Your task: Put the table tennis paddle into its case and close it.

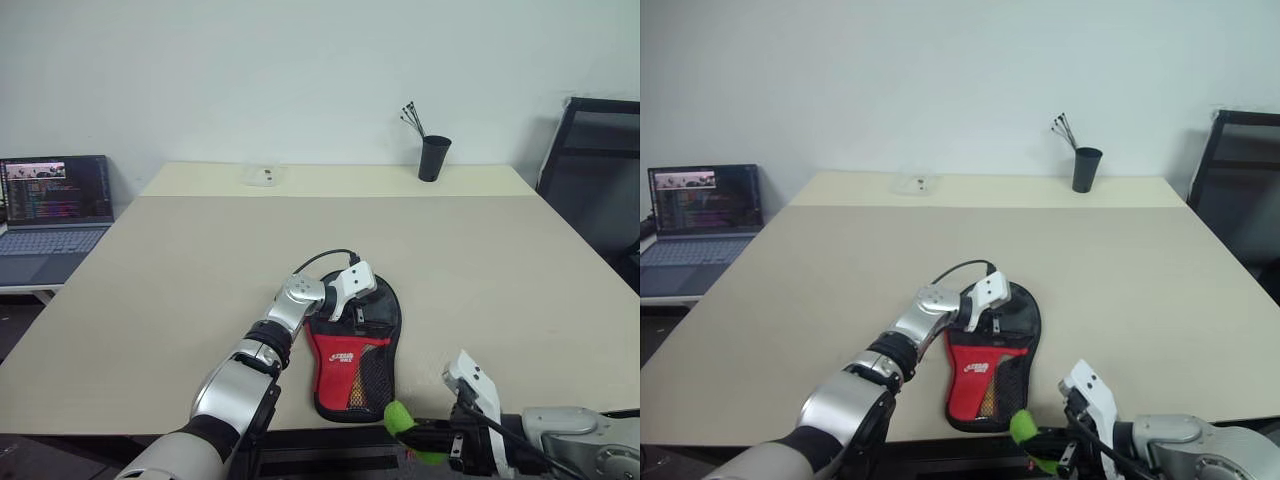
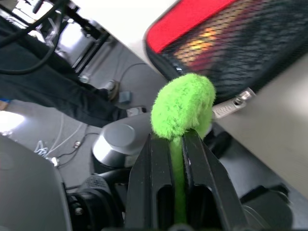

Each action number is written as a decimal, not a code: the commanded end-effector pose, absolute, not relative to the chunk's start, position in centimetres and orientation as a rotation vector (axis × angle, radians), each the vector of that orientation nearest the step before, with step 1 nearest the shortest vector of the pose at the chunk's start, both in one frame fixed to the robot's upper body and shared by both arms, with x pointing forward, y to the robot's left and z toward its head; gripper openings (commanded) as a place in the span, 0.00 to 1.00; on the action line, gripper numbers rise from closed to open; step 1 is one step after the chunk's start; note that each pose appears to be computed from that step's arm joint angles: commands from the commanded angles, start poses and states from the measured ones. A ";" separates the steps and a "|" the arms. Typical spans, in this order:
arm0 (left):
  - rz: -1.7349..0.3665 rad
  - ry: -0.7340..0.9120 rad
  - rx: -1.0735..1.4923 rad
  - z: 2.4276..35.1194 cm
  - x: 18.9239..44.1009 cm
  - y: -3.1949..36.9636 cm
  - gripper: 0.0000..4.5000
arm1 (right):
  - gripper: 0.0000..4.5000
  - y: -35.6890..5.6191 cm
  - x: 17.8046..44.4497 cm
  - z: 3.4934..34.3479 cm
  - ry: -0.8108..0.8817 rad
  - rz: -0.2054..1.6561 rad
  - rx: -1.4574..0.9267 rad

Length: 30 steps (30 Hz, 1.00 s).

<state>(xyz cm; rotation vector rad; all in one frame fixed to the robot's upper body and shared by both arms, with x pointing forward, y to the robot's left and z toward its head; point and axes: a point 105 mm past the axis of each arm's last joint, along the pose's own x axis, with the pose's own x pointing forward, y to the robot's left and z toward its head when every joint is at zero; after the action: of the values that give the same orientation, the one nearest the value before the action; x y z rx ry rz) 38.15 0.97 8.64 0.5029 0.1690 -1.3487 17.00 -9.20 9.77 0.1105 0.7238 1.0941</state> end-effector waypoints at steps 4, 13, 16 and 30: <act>-1.358 0.283 0.545 5.9 37.4 1.6 0.90 | 0.01 -7.0 15.9 10.6 0.688 1.202 0.085; -1.346 0.273 0.533 6.1 37.5 1.6 0.90 | 0.41 -7.9 17.2 11.8 0.634 1.222 0.007; -1.343 0.268 0.524 6.1 37.6 1.6 0.90 | 0.48 -8.2 17.7 13.2 0.579 1.258 0.005; -1.256 0.057 0.490 12.2 38.1 7.1 0.90 | 0.48 -12.2 28.9 17.1 0.214 0.970 -0.110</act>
<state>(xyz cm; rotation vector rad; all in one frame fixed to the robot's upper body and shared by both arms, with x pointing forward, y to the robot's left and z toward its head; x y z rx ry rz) 38.15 7.03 10.24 0.5047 0.1281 -1.2613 28.19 -12.32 16.43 -0.0892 0.2821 0.9628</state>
